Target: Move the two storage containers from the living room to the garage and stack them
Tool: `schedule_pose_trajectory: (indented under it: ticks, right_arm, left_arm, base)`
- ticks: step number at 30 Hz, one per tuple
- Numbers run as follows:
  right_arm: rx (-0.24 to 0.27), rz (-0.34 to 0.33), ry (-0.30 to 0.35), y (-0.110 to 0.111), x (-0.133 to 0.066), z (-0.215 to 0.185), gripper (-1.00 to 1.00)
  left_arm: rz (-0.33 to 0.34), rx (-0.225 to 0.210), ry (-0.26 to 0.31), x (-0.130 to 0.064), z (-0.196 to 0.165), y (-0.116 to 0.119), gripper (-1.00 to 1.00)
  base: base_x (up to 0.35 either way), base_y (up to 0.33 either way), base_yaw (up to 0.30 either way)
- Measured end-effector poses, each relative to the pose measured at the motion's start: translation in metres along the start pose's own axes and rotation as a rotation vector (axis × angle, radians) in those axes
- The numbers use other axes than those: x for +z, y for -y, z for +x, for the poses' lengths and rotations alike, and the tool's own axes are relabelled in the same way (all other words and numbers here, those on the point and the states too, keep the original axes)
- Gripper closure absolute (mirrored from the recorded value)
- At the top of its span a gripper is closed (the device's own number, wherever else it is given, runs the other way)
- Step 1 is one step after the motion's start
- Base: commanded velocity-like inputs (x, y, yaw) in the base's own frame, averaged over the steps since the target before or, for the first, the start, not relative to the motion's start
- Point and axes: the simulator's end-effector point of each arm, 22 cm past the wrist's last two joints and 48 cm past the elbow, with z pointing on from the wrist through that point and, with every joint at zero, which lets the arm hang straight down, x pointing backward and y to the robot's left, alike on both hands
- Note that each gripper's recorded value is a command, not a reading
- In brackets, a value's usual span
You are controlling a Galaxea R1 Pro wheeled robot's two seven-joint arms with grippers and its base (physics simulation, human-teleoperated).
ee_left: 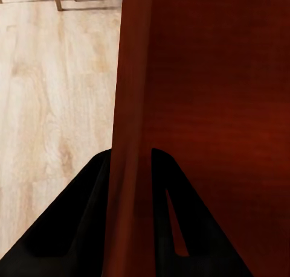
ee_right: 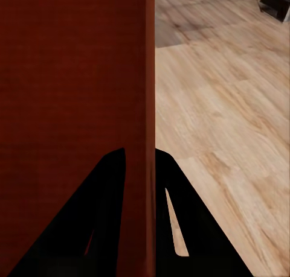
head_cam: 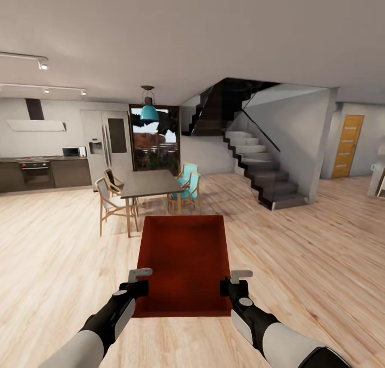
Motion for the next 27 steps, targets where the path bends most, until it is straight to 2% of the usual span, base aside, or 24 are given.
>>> schedule_pose_trajectory:
  ticks: [6, 27]
  right_arm:
    - [0.000, 0.001, 0.001, 0.0000, -0.0002, -0.0005, 1.00]
    - [0.005, 0.002, 0.009, 0.0006, -0.0024, -0.0050, 1.00]
  left_arm:
    - [0.001, 0.000, 0.001, -0.0002, -0.0004, 0.0000, 1.00]
    - [0.002, 0.002, 0.010, -0.0030, -0.0055, 0.0009, 1.00]
  base:
    - [0.321, 0.138, -0.096]
    - [0.321, 0.138, -0.278]
